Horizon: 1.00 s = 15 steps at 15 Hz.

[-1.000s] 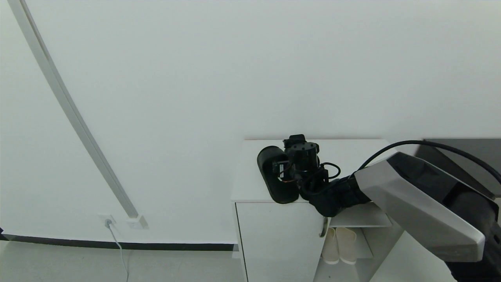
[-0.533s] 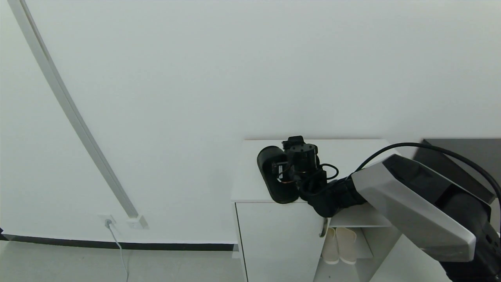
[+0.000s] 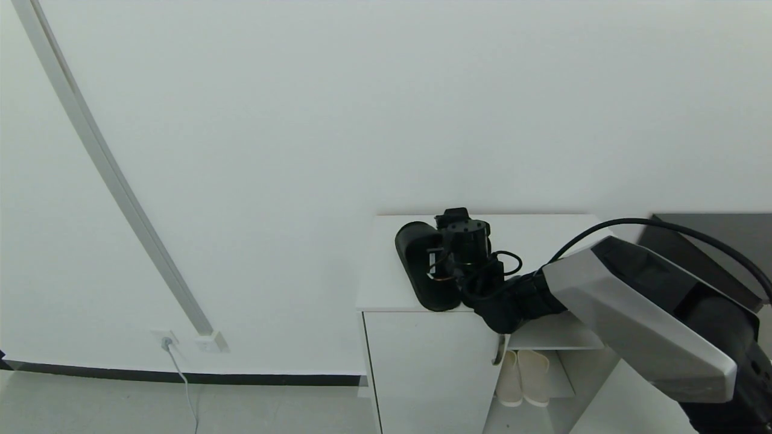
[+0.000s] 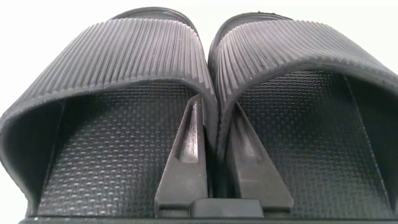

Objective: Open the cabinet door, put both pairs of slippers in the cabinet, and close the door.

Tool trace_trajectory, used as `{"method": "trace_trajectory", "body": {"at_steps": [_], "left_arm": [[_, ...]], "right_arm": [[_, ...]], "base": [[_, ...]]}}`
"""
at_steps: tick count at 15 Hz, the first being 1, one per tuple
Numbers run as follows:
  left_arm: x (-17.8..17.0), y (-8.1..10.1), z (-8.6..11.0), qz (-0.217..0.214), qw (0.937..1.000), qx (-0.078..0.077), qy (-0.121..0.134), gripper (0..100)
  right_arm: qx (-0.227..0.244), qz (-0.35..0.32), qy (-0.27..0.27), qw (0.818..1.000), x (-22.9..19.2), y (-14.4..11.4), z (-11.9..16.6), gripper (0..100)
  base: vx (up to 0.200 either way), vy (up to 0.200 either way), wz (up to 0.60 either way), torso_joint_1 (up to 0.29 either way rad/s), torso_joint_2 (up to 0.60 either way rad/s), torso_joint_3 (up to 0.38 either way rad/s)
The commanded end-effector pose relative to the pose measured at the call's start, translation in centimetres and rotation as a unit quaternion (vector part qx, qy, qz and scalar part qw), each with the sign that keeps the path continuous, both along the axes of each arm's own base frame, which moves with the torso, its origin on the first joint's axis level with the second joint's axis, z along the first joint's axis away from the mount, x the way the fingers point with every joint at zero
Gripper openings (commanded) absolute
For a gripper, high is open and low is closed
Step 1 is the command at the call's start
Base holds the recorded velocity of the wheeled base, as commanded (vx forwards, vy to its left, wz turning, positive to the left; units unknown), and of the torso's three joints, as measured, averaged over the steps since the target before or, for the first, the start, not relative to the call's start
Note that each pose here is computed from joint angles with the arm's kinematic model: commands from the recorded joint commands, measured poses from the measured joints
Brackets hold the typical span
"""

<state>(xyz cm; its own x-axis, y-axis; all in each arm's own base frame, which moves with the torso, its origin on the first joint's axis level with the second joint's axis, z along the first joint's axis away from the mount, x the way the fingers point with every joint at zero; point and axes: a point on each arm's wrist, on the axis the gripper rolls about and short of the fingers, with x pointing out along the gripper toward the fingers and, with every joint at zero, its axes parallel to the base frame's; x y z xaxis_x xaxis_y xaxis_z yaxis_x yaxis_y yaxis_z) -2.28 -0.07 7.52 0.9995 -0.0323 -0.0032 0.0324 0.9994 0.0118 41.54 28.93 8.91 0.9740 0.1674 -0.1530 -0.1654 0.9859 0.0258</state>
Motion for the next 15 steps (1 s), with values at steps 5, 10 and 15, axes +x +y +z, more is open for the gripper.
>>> {"method": "trace_trajectory", "body": {"at_steps": [5,10,15], "left_arm": [[0.0,0.0,0.0,0.000,1.0000,0.000,0.001,0],[0.0,0.0,0.0,0.000,1.0000,0.000,0.000,0],[0.0,0.0,0.0,0.000,1.0000,-0.001,-0.001,0]], "right_arm": [[0.010,0.028,-0.008,1.000,-3.9,-0.5,4.5,0],[0.003,0.063,0.007,0.998,-8.7,-1.5,6.4,0],[-0.002,0.117,0.025,0.993,-15.0,-4.1,7.7,0]], "base": [[0.000,0.000,0.00,0.000,0.00,0.000],[0.000,0.000,0.00,0.000,0.00,0.000],[0.000,0.000,0.00,0.000,0.00,0.000]]}}
